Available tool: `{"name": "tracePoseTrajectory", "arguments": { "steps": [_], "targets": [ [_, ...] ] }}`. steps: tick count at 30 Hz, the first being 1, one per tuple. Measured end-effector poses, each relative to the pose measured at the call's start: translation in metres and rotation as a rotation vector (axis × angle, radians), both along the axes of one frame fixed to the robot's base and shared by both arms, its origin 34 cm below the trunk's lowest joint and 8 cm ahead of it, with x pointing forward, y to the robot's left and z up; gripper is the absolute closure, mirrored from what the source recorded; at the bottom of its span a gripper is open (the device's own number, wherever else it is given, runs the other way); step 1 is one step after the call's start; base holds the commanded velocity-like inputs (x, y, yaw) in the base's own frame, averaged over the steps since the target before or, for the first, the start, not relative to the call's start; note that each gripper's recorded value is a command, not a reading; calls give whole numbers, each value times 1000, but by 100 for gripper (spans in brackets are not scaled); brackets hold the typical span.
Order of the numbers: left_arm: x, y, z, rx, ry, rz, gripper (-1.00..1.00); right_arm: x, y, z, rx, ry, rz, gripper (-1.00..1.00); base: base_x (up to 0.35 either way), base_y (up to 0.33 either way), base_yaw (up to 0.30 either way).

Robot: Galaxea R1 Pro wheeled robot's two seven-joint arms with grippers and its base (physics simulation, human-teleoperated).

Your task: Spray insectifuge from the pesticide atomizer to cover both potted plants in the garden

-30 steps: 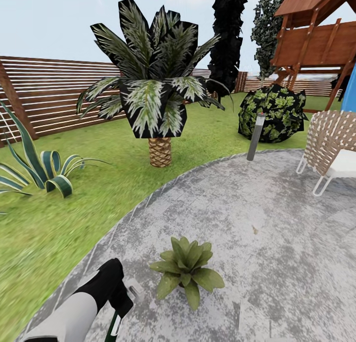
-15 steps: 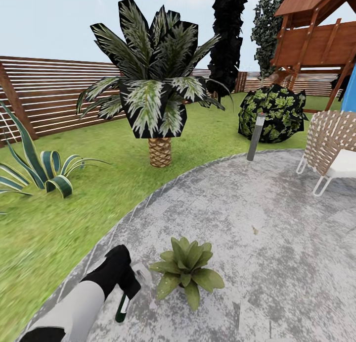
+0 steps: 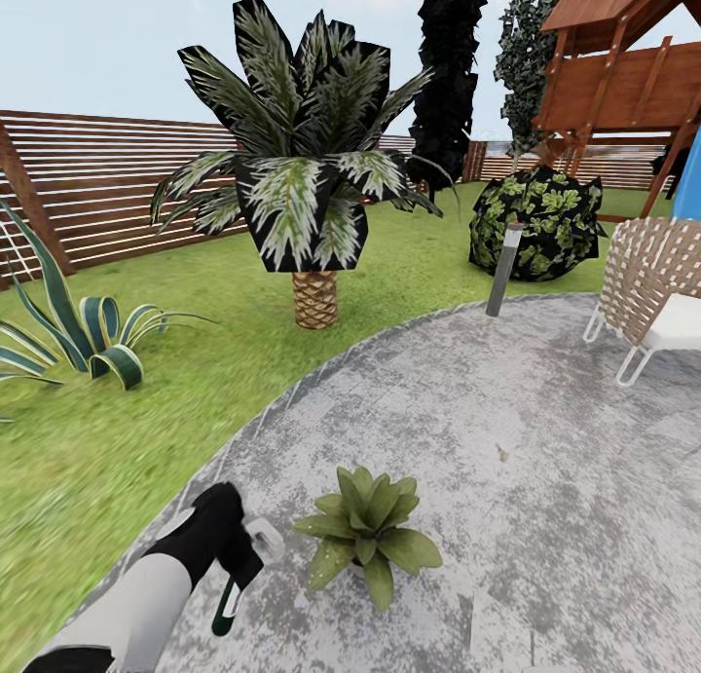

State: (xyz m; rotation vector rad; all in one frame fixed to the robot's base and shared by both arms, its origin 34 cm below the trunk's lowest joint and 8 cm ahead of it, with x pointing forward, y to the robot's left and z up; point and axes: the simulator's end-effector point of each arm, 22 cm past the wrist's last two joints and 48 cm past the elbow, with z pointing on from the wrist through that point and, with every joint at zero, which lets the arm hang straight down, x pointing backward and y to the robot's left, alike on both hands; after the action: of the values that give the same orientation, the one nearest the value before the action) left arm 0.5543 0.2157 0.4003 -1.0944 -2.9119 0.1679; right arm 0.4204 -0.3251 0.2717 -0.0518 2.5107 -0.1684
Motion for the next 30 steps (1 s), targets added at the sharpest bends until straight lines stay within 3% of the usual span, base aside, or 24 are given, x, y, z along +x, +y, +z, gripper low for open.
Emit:
{"name": "tracePoseTrajectory", "arguments": {
  "steps": [9, 13, 14, 15, 20, 24, 30],
  "targets": [
    [20, 3, 13, 3, -32, 12, 100, 0, 0, 0, -1, 0, 0, -100, 0, 0, 0],
    [13, 39, 7, 42, -16, 34, 100, 3, -3, 2, -6, -7, 1, -100, 0, 0, 0],
    [8, 60, 4, 63, -8, 49, 100, 19, -14, 10, -14, -47, -3, -100, 0, 0, 0],
    [7, 64, 4, 63, -6, 59, 100, 30, -17, 16, -16, -73, -1, -100, 0, 0, 0],
    [18, 51, 12, 44, -25, 57, 100, 46, -17, 25, -16, -113, 11, -100, 0, 0, 0],
    [17, 9, 19, -30, 4, 23, 100, 45, -30, 27, -34, -113, 1, -100, 0, 0, 0],
    [11, 15, 16, -25, 24, 21, 100, 44, -38, 27, -46, -108, -1, -100, 0, 0, -8]
  ]
}}
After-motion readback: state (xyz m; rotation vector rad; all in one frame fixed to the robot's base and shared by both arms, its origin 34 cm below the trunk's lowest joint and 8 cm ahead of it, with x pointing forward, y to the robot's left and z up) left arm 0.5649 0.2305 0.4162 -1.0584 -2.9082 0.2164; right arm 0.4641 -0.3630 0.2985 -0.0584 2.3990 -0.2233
